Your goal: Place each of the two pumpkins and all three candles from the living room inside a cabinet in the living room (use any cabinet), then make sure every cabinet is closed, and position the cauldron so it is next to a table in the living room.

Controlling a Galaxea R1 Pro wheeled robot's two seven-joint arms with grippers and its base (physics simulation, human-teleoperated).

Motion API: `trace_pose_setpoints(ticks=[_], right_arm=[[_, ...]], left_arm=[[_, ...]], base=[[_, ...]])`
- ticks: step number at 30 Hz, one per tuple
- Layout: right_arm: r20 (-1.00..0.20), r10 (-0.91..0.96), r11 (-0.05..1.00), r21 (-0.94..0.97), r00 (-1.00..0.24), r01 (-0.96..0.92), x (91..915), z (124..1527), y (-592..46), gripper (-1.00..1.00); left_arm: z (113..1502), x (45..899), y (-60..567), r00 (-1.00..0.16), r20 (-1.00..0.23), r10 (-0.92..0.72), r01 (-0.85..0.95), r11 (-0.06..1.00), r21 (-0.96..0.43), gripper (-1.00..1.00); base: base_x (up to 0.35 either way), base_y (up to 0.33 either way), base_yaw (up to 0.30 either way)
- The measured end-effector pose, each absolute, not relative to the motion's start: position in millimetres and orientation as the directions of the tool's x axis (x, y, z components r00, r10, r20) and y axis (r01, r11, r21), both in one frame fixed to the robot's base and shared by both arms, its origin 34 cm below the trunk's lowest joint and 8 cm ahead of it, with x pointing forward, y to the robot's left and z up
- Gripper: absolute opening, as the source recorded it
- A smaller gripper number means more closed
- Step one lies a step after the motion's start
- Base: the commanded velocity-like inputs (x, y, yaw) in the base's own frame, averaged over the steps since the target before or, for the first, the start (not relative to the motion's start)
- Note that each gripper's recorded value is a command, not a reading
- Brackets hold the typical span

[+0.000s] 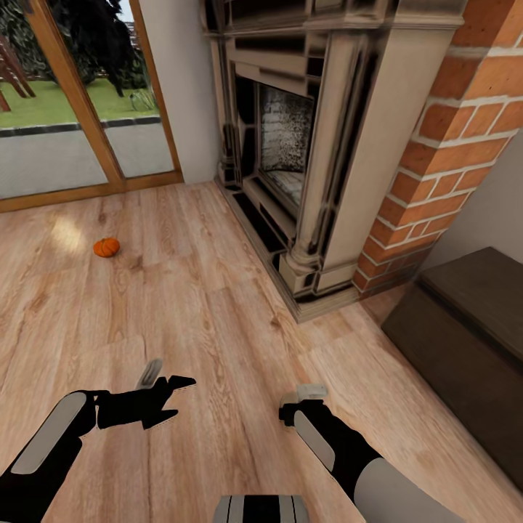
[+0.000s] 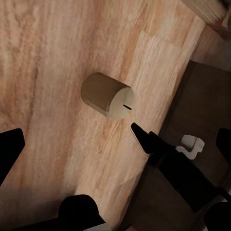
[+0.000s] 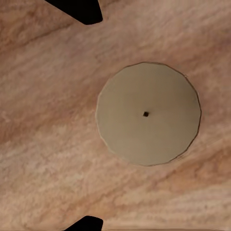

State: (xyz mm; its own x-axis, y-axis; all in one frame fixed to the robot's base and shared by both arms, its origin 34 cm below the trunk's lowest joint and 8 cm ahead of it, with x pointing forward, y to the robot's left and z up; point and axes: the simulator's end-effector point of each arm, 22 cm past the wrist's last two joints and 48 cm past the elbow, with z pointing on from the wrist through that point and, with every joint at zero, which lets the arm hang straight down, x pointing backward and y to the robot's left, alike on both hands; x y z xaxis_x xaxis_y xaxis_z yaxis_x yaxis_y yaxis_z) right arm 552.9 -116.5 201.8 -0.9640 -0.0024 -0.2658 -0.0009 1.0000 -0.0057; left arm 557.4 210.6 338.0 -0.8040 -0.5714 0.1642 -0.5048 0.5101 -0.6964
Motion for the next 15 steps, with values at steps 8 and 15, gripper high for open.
trace_pose_setpoints(ticks=[8,15], right_arm=[[-0.269,0.000,1.000,-0.006,-0.963,0.002,553.2,201.3,-117.1,1.00],[-0.269,0.000,1.000,-0.007,-0.963,0.002,553.2,201.2,-117.2,1.00]], left_arm=[[337.9,557.2,210.3,-0.804,0.165,-0.571,-0.505,0.510,-0.696,1.00],[337.6,557.0,209.8,-0.804,0.166,-0.570,-0.505,0.510,-0.696,1.00]], base=[[0.281,0.000,0.000],[0.122,0.000,0.000]])
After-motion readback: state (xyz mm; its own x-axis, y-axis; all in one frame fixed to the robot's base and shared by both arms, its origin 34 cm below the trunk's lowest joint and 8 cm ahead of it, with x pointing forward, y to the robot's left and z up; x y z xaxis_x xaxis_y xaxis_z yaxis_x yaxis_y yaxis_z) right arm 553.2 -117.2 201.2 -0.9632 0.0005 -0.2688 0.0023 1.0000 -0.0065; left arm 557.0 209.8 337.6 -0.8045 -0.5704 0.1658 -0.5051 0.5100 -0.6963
